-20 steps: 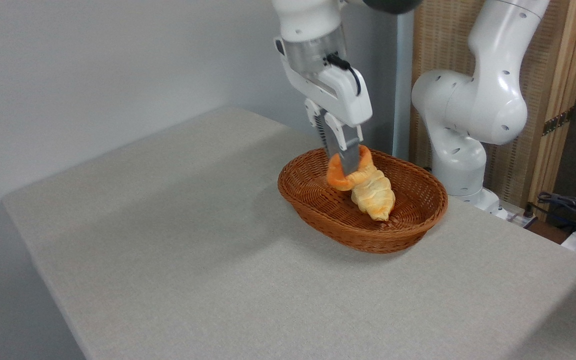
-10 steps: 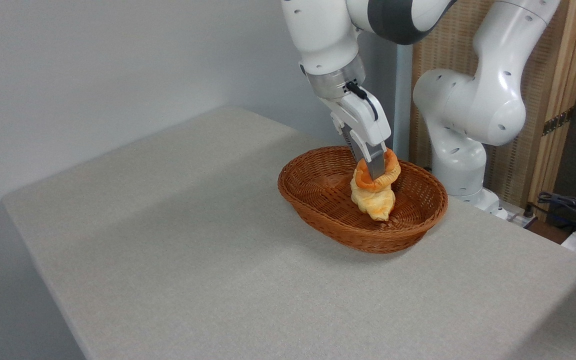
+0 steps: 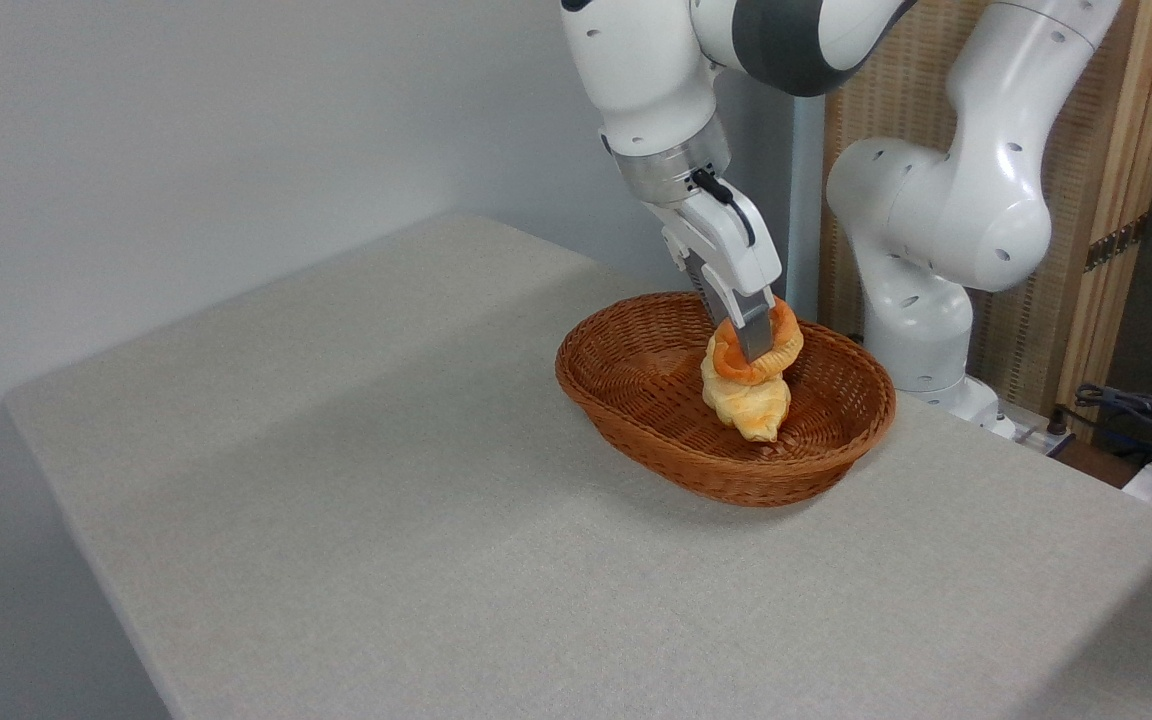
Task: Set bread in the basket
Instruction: 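Lower the roll into the basket beside the croissant, then open the gripper to release the roll and raise it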
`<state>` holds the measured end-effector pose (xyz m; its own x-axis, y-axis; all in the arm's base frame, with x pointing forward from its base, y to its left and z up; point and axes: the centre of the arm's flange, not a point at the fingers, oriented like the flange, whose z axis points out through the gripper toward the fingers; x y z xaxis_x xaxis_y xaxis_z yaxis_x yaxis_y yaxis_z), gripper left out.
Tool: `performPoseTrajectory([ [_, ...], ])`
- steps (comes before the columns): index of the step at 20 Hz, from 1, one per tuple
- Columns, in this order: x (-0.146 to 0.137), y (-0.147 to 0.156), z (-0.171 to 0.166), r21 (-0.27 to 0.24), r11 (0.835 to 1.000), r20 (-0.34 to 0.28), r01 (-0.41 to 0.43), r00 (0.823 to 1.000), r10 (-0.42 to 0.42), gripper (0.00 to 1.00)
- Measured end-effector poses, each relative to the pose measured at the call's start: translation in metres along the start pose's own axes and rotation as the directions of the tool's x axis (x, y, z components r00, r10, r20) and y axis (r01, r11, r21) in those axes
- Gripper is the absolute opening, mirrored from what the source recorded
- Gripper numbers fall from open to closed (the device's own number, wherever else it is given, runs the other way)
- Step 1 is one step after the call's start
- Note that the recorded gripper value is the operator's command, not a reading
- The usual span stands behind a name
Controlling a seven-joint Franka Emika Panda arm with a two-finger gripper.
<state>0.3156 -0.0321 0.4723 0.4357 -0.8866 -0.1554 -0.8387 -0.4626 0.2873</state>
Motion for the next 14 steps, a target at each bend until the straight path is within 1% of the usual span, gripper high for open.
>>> performPoseTrajectory([
  [12,0.0001,-0.0001,-0.0007,0.002,1.000,-0.002,0.000,1.000,0.000,1.00],
  [14,0.0001,-0.0005,-0.0067,0.015,1.000,-0.011,0.000,1.000,0.000,1.00],
])
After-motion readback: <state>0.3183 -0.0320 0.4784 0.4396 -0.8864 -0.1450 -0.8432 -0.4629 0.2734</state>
